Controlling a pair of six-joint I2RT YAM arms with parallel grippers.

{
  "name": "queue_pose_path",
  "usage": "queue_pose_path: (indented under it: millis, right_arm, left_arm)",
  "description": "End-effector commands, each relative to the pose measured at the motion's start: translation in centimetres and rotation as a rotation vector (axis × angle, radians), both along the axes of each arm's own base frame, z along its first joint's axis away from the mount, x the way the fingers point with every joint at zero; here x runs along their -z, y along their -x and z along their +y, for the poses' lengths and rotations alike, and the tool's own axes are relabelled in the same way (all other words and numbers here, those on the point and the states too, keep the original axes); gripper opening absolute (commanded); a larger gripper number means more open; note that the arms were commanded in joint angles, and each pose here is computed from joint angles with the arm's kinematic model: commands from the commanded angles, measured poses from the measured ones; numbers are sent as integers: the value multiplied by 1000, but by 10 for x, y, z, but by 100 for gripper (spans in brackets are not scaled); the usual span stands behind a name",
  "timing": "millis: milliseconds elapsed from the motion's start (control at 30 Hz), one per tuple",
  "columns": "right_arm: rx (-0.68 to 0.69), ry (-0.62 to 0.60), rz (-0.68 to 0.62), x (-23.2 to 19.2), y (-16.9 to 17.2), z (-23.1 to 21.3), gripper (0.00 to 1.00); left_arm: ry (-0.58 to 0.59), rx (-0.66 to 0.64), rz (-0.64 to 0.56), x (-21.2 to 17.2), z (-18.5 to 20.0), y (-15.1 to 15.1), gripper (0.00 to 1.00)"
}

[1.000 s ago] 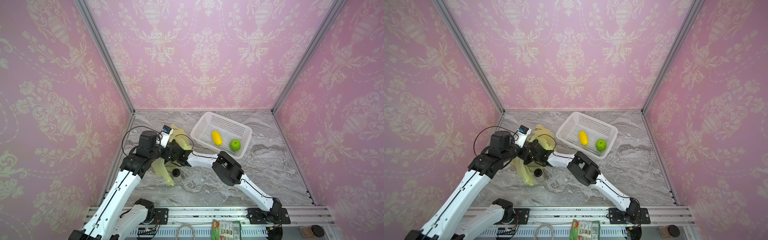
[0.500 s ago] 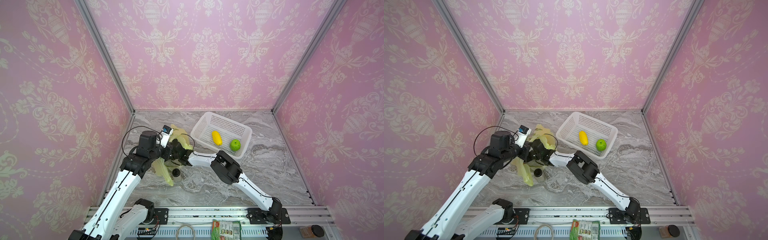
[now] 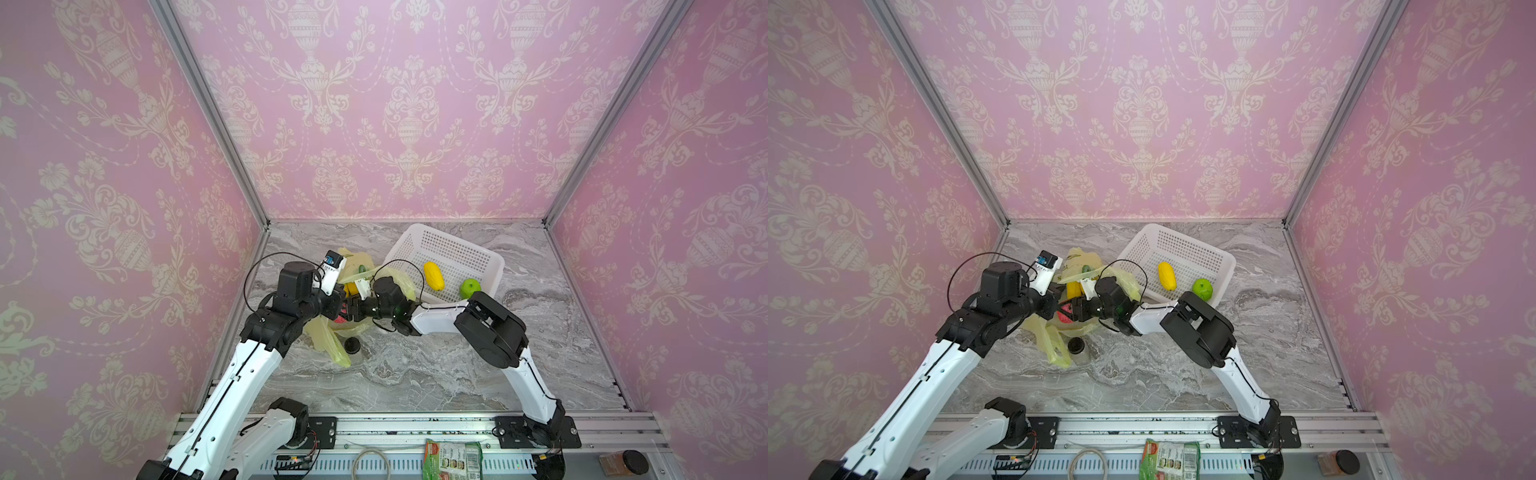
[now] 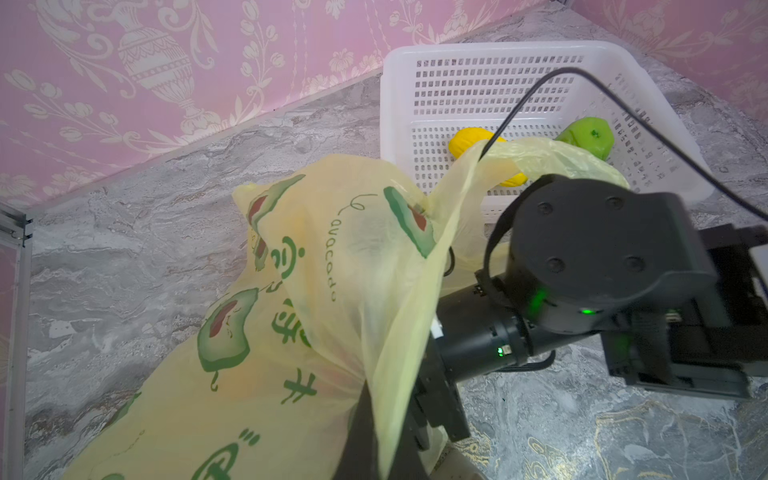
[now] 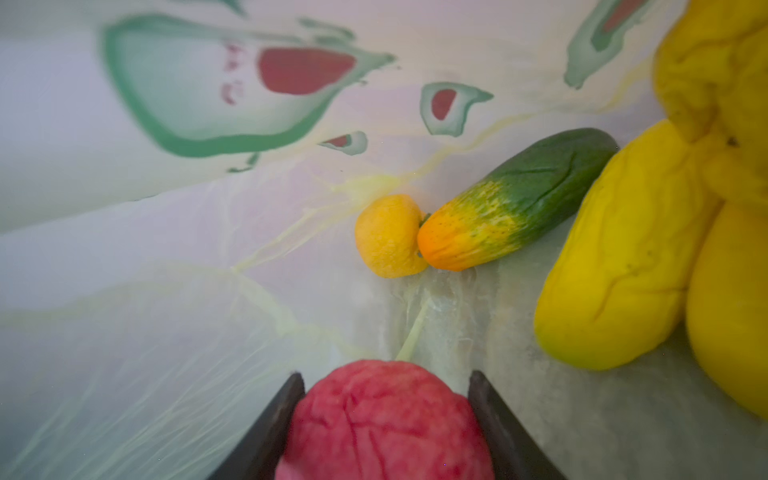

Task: Untie the knot of the plastic bag and take out the fruit
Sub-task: 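Reach the right gripper into the bag and grasp the pink fruit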

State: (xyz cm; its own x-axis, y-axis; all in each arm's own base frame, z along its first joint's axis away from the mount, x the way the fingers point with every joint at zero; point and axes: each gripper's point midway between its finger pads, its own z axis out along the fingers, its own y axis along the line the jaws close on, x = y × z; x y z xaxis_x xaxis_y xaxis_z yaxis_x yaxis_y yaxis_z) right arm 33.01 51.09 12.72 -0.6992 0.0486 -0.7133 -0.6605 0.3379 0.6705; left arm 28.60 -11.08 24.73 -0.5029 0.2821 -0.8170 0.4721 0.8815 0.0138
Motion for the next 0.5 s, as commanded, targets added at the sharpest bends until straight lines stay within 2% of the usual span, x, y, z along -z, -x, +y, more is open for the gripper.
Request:
queue_pose_path:
  millis: [0, 33, 100, 200, 467]
  right_arm:
    - [11, -109, -145, -48, 10, -15, 35]
    - [14, -122, -168, -57, 13, -19, 34]
    - [29, -89, -158, -49, 22, -32, 29]
    - [31, -23, -215, -52, 31, -37, 26]
    - [-10, 85, -237, -34, 51, -17, 23]
  left_arm:
    - [-21, -32, 1, 2, 7, -1, 0]
    - [-26, -37, 2, 2, 8, -2, 0]
    - [-26, -41, 3, 2, 9, -2, 0]
    - [-26, -44, 10, 3, 9, -3, 0]
    - [-24, -45, 9, 3, 8, -3, 0]
